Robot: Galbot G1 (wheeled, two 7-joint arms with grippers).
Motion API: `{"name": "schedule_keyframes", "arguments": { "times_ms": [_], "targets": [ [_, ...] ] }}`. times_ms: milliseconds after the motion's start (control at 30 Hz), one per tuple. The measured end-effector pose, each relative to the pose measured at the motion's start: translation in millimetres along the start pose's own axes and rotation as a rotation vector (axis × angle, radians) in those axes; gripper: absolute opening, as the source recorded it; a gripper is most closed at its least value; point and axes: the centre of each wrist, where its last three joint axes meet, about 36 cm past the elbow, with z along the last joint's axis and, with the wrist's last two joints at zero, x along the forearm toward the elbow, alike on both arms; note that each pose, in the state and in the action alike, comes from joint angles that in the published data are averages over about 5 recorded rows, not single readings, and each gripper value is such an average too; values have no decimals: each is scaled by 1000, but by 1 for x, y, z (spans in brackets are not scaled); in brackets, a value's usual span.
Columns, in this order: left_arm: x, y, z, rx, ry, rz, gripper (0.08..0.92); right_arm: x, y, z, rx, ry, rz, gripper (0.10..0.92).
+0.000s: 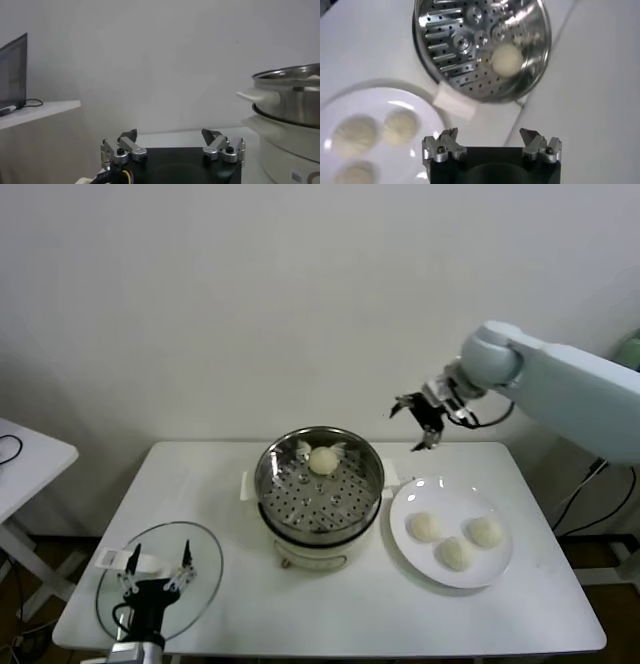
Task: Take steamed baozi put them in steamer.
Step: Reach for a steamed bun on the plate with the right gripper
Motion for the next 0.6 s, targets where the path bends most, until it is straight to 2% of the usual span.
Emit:
{"name": "schedule_keyframes", "arguments": {
  "times_ms": [300, 600],
  "targets": [
    [2, -6, 0, 13, -3, -13, 823, -48, 59, 44, -212, 23, -76, 823],
    [2, -6, -1, 16, -4, -28, 823, -95, 99, 61, -321, 38, -162, 823]
  ]
}}
